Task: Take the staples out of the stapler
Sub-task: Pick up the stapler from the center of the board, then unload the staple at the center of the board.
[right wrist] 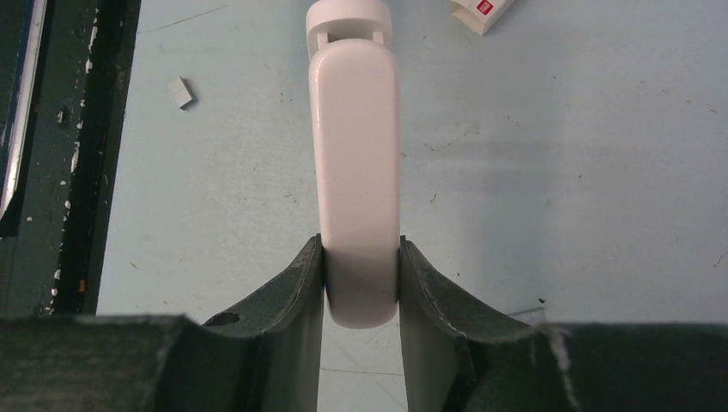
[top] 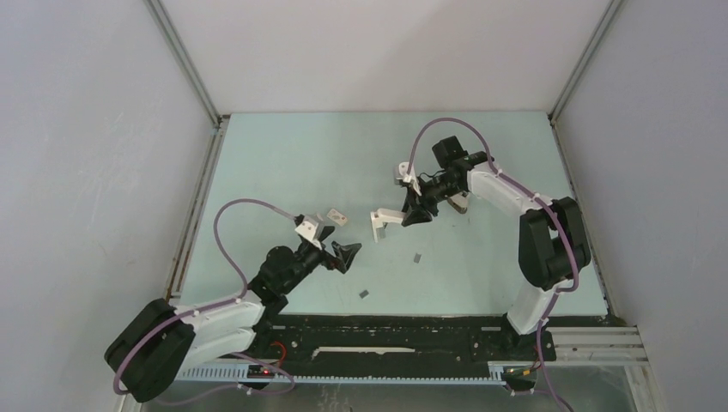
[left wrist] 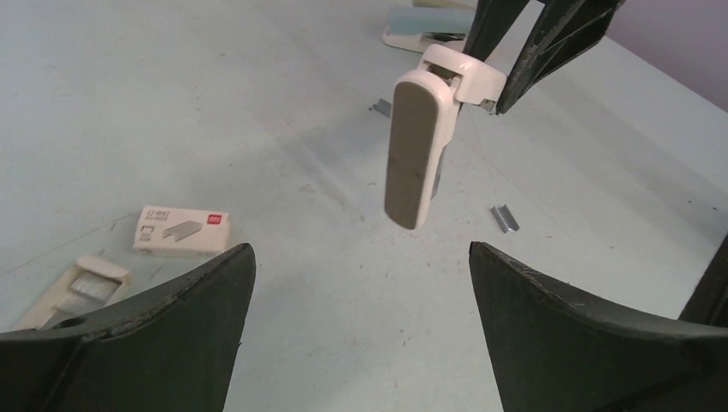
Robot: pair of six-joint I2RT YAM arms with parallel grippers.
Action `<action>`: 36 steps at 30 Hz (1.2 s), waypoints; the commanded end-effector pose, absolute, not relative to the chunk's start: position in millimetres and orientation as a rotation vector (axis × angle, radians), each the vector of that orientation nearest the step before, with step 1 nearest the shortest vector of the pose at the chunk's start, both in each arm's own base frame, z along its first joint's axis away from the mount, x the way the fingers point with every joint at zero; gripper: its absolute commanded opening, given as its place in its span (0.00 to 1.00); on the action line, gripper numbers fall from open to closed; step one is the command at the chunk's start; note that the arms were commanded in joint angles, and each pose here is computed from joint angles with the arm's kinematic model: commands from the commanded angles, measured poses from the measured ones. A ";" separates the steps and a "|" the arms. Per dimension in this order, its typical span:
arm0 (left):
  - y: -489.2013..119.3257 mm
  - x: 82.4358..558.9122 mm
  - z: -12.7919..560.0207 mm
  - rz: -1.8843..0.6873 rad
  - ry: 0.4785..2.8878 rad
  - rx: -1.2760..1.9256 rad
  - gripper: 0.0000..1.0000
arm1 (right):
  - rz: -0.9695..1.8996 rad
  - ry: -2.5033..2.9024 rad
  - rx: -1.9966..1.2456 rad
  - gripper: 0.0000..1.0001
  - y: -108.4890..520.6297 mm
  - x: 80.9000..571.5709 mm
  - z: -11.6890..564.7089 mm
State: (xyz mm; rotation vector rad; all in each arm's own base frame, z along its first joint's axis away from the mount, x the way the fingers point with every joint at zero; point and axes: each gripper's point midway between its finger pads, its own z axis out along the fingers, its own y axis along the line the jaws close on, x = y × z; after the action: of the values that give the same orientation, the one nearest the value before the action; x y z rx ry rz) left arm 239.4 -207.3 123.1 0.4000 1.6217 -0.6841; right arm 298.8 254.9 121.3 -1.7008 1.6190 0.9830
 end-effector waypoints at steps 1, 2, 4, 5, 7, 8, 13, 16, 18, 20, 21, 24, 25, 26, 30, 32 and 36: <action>-230.8 243.8 159.4 -0.796 1.514 0.450 1.00 | 1.020 1.548 -1.658 0.00 258.2 292.9 150.5; -234.4 241.7 158.2 -0.818 1.513 0.471 1.00 | 1.022 1.551 -1.657 0.00 258.0 292.7 149.7; -240.5 237.8 158.9 -0.862 1.503 0.492 1.00 | 1.024 1.550 -1.657 0.00 257.7 292.6 149.6; -242.0 236.7 157.8 -0.876 1.503 0.499 1.00 | 1.027 1.549 -1.656 0.00 257.7 292.5 149.7; -245.0 234.8 157.1 -0.899 1.499 0.513 1.00 | 1.030 1.546 -1.657 0.00 257.3 291.9 150.3; -246.1 233.8 155.7 -0.909 1.499 0.519 1.00 | 1.033 1.541 -1.659 0.00 257.4 291.3 150.7; -253.4 230.9 155.0 -0.980 1.492 0.543 1.00 | 1.051 1.517 -1.669 0.00 256.8 286.7 152.4; -254.1 233.4 150.7 -0.991 1.501 0.537 1.00 | 1.056 1.513 -1.667 0.00 255.8 286.3 153.3; -255.5 235.4 149.3 -0.997 1.502 0.537 1.00 | 1.056 1.509 -1.667 0.00 255.4 286.3 154.0; -259.0 236.4 146.2 -1.002 1.502 0.558 1.00 | 1.060 1.504 -1.665 0.00 255.5 285.9 155.1; -261.8 236.1 145.8 -1.012 1.495 0.574 1.00 | 1.063 1.504 -1.665 0.00 255.7 285.4 155.2; -269.7 236.5 144.8 -1.035 1.463 0.617 1.00 | 1.074 1.498 -1.663 0.00 256.2 284.3 158.3; -272.0 237.9 144.3 -1.040 1.454 0.624 1.00 | 1.078 1.497 -1.664 0.00 256.4 283.5 158.7; -274.5 239.8 144.1 -1.042 1.443 0.631 1.00 | 1.080 1.493 -1.664 0.00 256.6 283.1 159.1; -287.1 249.1 141.1 -1.056 1.425 0.672 0.93 | 1.091 1.475 -1.665 0.00 257.9 280.5 162.8; -294.1 253.5 139.2 -1.068 1.423 0.696 0.88 | 1.096 1.470 -1.666 0.00 258.4 278.7 164.0; -298.1 265.3 135.4 -1.062 1.435 0.691 0.82 | 1.099 1.463 -1.669 0.00 259.2 277.4 165.1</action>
State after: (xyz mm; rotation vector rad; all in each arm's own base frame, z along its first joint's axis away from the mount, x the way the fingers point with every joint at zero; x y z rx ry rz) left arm 250.4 -289.0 110.8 0.6574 1.5565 -1.0666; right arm 282.4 254.1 138.7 -1.6751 1.5697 1.0882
